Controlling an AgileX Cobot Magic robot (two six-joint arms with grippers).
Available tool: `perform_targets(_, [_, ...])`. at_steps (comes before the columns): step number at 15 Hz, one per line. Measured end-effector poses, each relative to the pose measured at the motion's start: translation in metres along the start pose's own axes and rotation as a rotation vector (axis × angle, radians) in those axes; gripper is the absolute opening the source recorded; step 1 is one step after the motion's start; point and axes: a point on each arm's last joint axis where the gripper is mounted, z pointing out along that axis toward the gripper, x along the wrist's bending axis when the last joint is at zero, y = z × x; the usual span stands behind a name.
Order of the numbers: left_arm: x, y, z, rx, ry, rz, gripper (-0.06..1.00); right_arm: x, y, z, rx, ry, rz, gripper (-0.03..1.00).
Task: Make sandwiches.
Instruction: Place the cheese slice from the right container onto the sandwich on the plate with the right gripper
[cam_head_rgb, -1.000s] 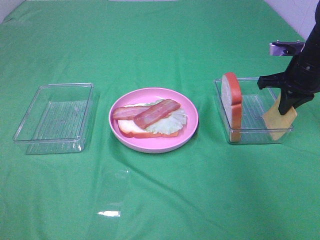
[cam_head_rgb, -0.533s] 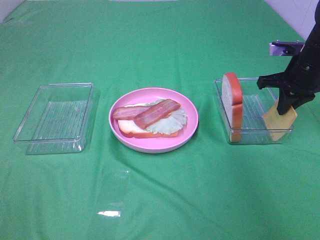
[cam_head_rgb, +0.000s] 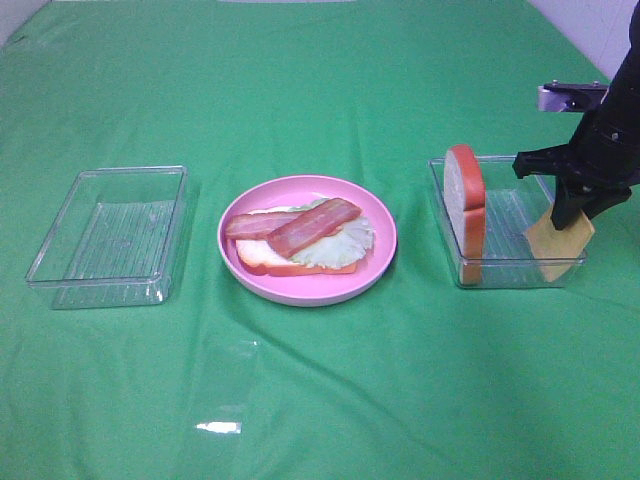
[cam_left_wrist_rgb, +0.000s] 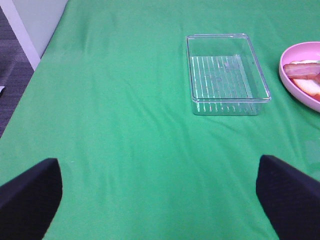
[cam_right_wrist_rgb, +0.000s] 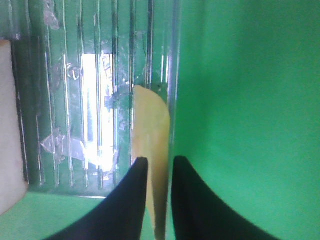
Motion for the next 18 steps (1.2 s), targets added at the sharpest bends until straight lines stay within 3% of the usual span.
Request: perform_targets(18, [0.0,0.0,0.0,0.0,0.0,0.0,0.97,0.0004,-0.0026,-0.0078,0.004,-0.001,0.005,0.21])
